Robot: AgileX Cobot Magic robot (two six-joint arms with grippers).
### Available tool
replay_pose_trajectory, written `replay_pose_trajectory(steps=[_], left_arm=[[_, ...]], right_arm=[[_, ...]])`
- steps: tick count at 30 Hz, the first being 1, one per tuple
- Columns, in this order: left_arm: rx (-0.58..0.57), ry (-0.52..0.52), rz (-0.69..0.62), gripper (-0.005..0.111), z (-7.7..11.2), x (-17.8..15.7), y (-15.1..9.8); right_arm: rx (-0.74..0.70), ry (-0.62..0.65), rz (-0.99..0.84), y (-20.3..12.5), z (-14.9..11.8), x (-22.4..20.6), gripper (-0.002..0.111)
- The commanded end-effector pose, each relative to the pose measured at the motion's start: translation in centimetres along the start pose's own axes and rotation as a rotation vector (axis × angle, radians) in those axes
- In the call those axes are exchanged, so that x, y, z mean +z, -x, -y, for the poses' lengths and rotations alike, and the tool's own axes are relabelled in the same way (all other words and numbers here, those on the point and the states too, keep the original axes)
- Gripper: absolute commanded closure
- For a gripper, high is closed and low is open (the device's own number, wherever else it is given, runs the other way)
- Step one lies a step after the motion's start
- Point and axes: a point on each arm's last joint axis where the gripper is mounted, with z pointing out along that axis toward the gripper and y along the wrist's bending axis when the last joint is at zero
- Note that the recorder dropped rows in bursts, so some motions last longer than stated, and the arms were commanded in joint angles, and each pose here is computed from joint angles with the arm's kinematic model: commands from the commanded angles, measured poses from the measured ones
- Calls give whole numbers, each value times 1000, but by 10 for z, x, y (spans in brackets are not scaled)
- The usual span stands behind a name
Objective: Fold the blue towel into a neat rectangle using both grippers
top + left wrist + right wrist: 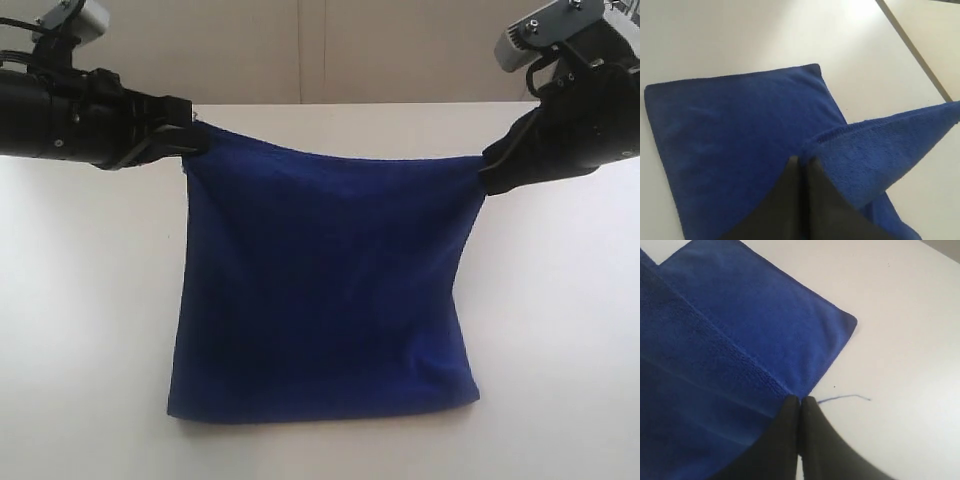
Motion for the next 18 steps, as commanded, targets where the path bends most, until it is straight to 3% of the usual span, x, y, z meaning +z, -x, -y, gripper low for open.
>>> replay_pose_trajectory(steps=[1,18], left_arm=[[-24,10,57,107,0,-1,8],[-157,30,117,107,-12,18,22]], right_arm=[[-19,-21,26,8,4,-5,108],[-54,-69,77,22,13,-5,108]])
